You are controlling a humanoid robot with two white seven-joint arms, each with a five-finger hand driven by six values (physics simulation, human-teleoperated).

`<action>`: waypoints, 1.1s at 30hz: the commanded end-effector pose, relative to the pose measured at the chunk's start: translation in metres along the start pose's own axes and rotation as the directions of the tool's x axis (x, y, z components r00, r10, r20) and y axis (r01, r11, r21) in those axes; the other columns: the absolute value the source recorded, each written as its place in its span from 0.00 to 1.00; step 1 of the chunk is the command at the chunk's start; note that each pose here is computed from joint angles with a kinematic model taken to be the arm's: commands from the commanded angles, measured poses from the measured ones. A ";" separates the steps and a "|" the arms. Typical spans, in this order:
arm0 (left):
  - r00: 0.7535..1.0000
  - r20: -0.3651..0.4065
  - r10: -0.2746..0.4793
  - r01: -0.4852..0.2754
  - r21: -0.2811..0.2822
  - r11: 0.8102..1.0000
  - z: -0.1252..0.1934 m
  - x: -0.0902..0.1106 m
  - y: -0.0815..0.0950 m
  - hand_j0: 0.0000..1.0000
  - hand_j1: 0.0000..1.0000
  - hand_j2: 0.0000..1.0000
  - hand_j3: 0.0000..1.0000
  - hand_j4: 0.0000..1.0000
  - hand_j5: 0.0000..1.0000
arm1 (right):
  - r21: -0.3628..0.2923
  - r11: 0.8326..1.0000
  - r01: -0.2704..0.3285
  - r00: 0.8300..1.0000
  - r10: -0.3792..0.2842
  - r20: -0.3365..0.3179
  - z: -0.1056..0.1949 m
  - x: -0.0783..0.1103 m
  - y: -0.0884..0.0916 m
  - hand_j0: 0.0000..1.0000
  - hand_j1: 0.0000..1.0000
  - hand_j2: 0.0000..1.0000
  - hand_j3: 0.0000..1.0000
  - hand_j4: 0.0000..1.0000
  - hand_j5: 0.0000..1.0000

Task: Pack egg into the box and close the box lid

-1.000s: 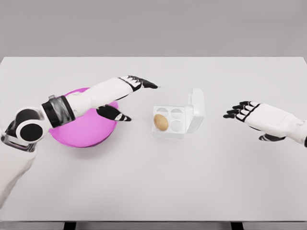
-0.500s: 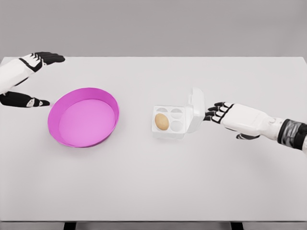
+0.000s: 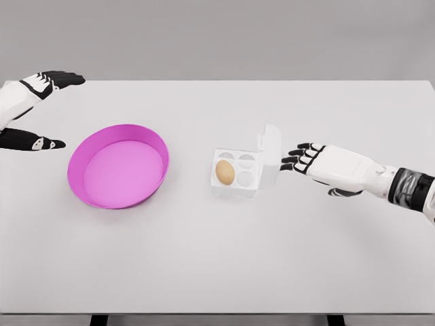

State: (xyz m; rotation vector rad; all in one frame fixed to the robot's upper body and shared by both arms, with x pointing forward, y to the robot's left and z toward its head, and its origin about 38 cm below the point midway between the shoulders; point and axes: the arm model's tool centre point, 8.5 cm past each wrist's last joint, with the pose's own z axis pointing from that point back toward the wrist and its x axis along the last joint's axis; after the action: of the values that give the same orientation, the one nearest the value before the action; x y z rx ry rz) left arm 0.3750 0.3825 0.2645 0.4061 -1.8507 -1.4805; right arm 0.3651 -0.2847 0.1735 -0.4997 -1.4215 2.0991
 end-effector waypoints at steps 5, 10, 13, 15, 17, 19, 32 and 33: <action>1.000 0.002 0.006 -0.006 0.005 1.000 0.000 0.000 0.001 1.00 1.00 1.00 1.00 1.00 1.00 | -0.045 0.999 0.013 0.999 -0.011 0.036 -0.012 0.014 -0.006 1.00 1.00 1.00 1.00 1.00 1.00; 1.000 0.002 0.006 -0.006 0.005 1.000 0.000 0.000 0.001 1.00 1.00 1.00 1.00 1.00 1.00 | -0.061 0.998 0.019 0.993 -0.012 0.117 -0.040 0.036 -0.009 1.00 1.00 1.00 1.00 1.00 1.00; 1.000 0.001 0.005 -0.005 0.004 1.000 0.000 0.000 0.001 1.00 1.00 1.00 1.00 1.00 1.00 | -0.065 0.998 0.007 0.991 0.002 0.136 -0.048 0.042 -0.013 1.00 1.00 1.00 1.00 1.00 1.00; 1.000 0.001 0.005 -0.005 0.004 1.000 0.000 0.000 0.001 1.00 1.00 1.00 1.00 1.00 1.00 | -0.146 0.988 0.049 0.997 -0.038 0.074 -0.035 0.027 -0.023 1.00 1.00 1.00 1.00 1.00 1.00; 1.000 0.001 0.003 -0.003 -0.004 1.000 -0.001 0.001 -0.002 1.00 1.00 1.00 1.00 1.00 1.00 | -0.234 0.964 0.126 0.991 -0.135 -0.022 -0.011 0.011 -0.013 1.00 1.00 1.00 1.00 1.00 1.00; 1.000 0.002 0.004 -0.004 0.001 1.000 0.000 0.001 -0.001 1.00 1.00 1.00 1.00 1.00 1.00 | -0.294 0.942 0.163 0.978 -0.193 -0.078 0.003 0.001 -0.008 1.00 1.00 1.00 1.00 1.00 1.00; 1.000 0.009 0.006 -0.006 -0.001 1.000 -0.002 0.003 -0.002 1.00 1.00 1.00 1.00 1.00 1.00 | -0.315 0.932 0.178 0.962 -0.232 -0.145 0.024 -0.016 0.000 1.00 1.00 1.00 1.00 1.00 1.00; 1.000 0.008 0.005 -0.005 -0.002 1.000 -0.002 0.003 -0.003 1.00 1.00 1.00 1.00 1.00 1.00 | -0.315 0.932 0.178 0.962 -0.232 -0.145 0.024 -0.016 0.000 1.00 1.00 1.00 1.00 1.00 1.00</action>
State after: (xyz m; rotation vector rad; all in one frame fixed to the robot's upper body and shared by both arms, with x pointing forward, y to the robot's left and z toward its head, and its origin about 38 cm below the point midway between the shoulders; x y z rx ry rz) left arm 0.3743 0.3786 0.2626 0.3987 -1.8515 -1.4890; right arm 0.3637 -0.3110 0.1813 -0.6138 -1.6127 1.6480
